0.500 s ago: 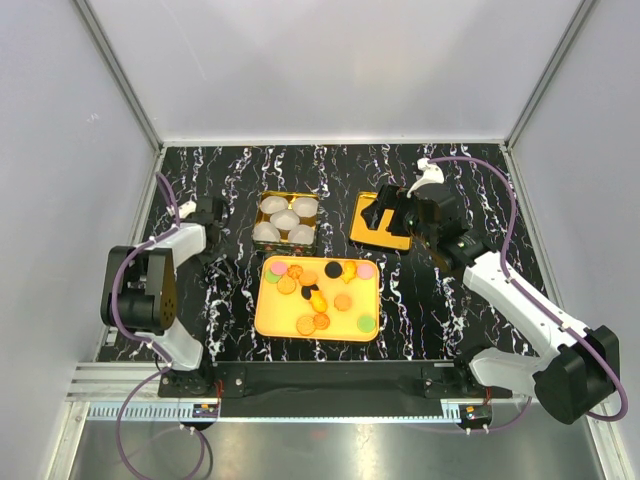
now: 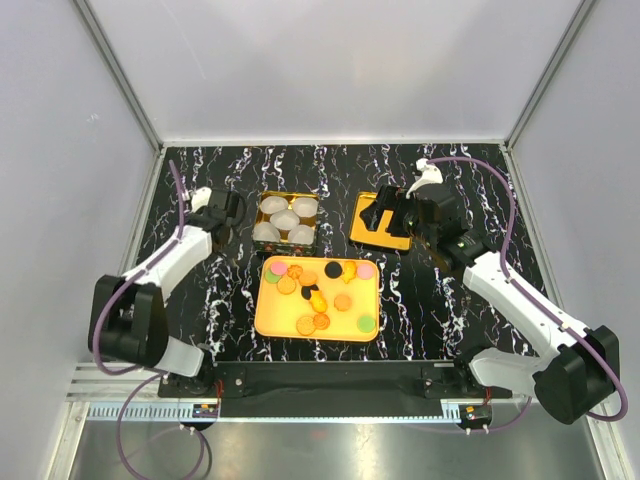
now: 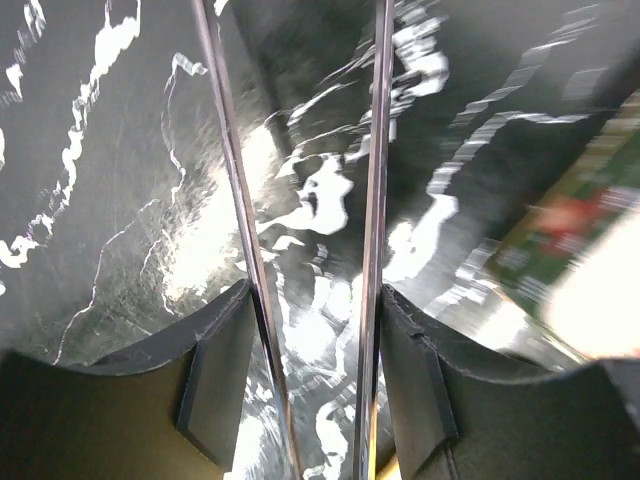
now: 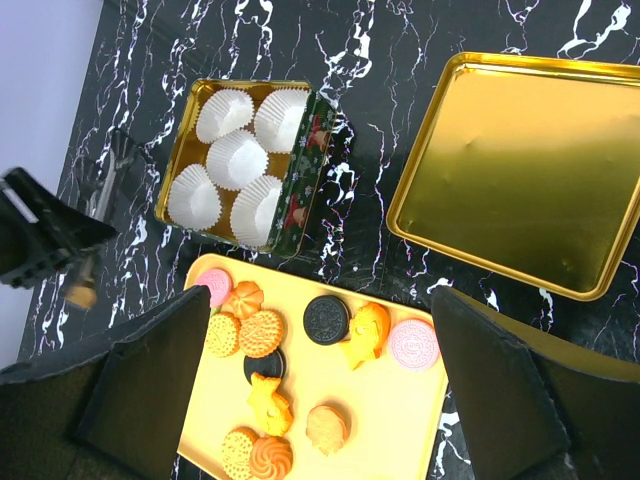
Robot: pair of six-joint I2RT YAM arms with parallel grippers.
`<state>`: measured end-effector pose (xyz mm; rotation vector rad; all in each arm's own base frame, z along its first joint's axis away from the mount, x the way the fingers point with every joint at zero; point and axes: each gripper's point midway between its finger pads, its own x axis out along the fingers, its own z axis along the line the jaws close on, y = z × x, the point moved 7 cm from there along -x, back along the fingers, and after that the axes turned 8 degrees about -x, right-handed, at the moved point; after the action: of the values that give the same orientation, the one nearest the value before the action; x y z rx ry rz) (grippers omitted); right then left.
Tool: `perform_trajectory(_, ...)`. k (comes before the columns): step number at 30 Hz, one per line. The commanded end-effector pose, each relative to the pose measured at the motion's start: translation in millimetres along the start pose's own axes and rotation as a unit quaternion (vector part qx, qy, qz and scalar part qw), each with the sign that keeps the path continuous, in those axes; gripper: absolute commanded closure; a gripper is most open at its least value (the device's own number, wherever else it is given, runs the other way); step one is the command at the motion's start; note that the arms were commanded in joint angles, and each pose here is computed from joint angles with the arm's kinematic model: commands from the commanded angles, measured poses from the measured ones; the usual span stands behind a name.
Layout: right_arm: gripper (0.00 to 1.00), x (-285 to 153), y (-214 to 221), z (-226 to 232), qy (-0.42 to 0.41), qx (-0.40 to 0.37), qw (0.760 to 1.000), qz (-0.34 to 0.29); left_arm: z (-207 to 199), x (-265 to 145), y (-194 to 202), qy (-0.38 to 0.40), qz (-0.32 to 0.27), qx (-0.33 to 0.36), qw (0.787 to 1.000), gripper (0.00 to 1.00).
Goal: Pack the cookies
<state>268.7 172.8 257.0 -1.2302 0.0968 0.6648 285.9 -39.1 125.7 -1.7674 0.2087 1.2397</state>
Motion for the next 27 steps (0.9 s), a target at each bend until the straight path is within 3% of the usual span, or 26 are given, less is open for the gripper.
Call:
perform_trajectory(1, 0.00, -1, -3, 2, -0.006, -0.001, 1.000, -0.006, 3, -30, -23, 0.007, -0.055, 0.002, 0.998, 0.46)
perform_trajectory(13, 0.00, 3, -1, 1, 0.000, -0.004, 1.000, -0.001, 13, -82, -30, 0.056, -0.082, 0.039, 0.994, 0.46)
perform_trajectory(27, 0.00, 5, -3, -3, 0.019, -0.012, 1.000, -0.004, -33, -156, -13, 0.206, -0.048, 0.137, 0.968, 0.50)
